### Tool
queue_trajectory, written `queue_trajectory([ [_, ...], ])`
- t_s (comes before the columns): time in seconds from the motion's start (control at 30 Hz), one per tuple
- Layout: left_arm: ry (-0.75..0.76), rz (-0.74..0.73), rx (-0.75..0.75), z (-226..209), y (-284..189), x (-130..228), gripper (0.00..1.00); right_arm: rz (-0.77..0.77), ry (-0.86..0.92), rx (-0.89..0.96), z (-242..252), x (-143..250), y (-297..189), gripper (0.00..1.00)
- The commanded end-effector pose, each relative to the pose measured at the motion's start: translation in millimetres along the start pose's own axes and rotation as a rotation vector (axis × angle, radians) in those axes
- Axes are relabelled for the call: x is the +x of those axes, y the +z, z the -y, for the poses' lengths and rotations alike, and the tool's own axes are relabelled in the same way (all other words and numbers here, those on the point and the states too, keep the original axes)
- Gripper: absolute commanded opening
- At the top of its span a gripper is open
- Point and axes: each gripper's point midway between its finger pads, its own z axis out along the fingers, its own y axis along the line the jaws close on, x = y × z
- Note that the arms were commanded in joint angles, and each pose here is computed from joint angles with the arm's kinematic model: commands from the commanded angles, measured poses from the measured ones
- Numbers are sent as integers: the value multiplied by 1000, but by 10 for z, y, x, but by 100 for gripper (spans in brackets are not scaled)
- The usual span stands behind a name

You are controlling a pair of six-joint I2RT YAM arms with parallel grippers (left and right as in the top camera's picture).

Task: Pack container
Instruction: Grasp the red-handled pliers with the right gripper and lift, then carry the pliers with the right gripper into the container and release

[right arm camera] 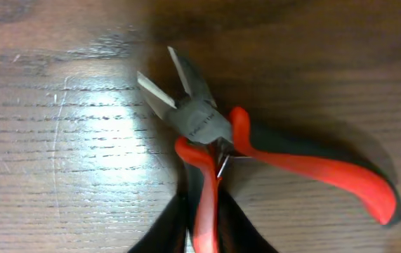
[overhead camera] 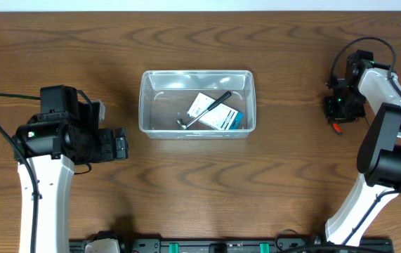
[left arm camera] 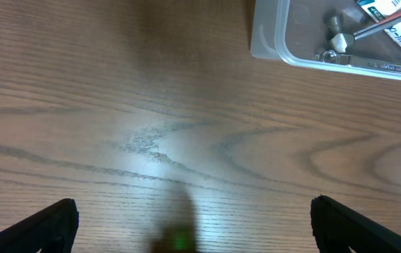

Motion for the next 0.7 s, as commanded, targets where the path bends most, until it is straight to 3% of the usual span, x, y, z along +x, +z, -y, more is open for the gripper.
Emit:
queue_trajectory([
  [0.0, -1, 4, -11, -9, -18, -5, 98, -67, -5, 6, -26, 142, 212, 6],
  [0.1, -1, 4, -11, -10, -18, -6, 98, -55, -21, 11, -76, 95, 198, 1],
  [0.3, -1, 5, -12, -13, -18, -9, 98, 8, -92, 27, -313, -133, -83, 1],
  [0.5, -1, 5, -12, -13, -18, -9, 98, 216, -210, 51, -788, -586, -933, 1],
  [0.67, -1, 5, -12, -13, -18, -8, 98, 455, -390, 50, -1533, -850, -1792, 1],
])
